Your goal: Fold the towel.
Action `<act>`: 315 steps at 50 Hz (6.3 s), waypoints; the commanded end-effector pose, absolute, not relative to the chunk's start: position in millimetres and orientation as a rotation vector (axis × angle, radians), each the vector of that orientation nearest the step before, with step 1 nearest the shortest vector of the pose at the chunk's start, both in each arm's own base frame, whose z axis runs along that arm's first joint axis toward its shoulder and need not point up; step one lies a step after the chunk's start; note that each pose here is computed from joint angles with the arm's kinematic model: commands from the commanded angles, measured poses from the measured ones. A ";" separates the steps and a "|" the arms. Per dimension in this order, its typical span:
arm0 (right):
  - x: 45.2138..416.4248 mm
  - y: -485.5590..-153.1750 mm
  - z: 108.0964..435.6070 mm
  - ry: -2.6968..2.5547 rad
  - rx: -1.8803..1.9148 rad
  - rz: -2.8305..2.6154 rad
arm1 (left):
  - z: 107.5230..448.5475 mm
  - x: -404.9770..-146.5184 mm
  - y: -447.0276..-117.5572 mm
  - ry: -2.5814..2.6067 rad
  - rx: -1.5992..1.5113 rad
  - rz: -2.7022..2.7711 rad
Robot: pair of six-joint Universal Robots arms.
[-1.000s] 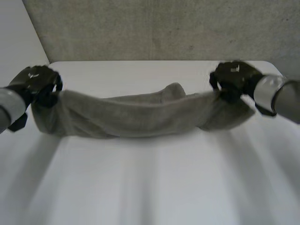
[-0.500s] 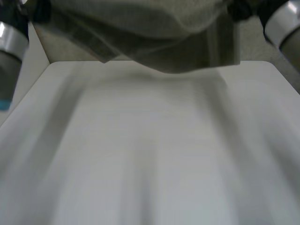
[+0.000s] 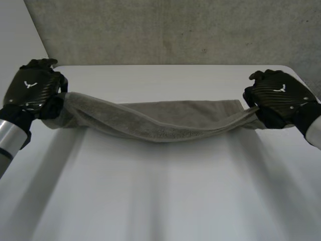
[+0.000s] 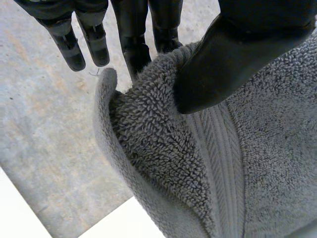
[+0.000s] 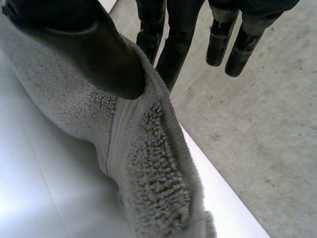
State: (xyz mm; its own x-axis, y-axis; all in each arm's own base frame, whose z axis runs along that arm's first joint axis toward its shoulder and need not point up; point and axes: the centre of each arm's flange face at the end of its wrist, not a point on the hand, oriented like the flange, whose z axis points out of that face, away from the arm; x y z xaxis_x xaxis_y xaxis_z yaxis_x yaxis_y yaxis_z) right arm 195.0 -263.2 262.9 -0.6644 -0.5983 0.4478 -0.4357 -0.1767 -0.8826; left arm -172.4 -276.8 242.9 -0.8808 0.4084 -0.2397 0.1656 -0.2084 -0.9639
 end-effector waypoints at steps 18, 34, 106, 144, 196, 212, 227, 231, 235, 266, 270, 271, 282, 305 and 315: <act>215.1 -330.8 234.6 1.976 -1.270 -1.708 | 212.8 -171.6 -309.2 -2.038 -0.666 1.992; 239.1 -394.5 185.7 2.021 -1.314 -1.737 | 164.9 -173.3 -374.4 -2.198 -0.667 1.998; 231.6 -303.1 228.1 2.022 -1.095 -1.917 | 272.7 -181.5 -355.5 -1.741 -0.722 2.343; 190.1 -325.8 113.5 2.253 -1.077 -1.682 | 141.1 -164.5 -340.5 -2.438 -0.573 1.913; 133.6 -341.0 123.6 2.357 -1.085 -1.755 | 181.3 -167.7 -318.8 -2.432 -0.487 2.105; 121.4 -352.1 119.7 2.382 -1.050 -1.764 | 180.9 -176.9 -313.4 -2.410 -0.518 2.092; 38.0 -390.6 169.6 2.515 -0.902 -1.955 | 177.6 -171.8 -312.5 -2.434 -0.505 2.079; 41.8 -401.5 203.9 2.477 -0.916 -2.025 | 177.6 -173.7 -312.0 -2.428 -0.512 2.079; 72.7 -400.7 250.3 2.356 -0.917 -2.121 | 177.6 -175.6 -310.9 -2.423 -0.518 2.077; 431.2 -193.8 135.9 1.636 -1.629 -1.574 | 180.4 -190.2 -305.6 -2.379 -0.569 2.075; 425.5 -196.6 147.2 1.645 -1.603 -1.589 | 186.9 -200.4 -306.9 -2.330 -0.593 2.098; 420.8 -197.9 157.6 1.647 -1.588 -1.610 | 186.9 -200.4 -306.9 -2.330 -0.593 2.098; 338.1 -244.3 222.9 1.850 -1.292 -1.764 | 218.2 -248.4 -296.4 -2.103 -0.687 2.164; 246.0 -261.8 165.9 2.171 -1.089 -1.672 | 150.4 -339.6 -306.5 -1.873 -1.189 1.868; 248.6 -257.5 158.5 2.168 -1.096 -1.649 | 126.8 -348.2 -316.5 -1.861 -1.287 1.881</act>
State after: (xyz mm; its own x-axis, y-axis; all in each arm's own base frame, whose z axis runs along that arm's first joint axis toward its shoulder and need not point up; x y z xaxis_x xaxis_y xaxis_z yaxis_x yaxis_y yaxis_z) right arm 246.5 -259.6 160.9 -0.7083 -0.6537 0.2663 -0.4295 0.0998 -0.8975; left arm -344.1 -311.0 136.4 -0.6126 0.6794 -0.4039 0.4029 -0.1712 -0.8991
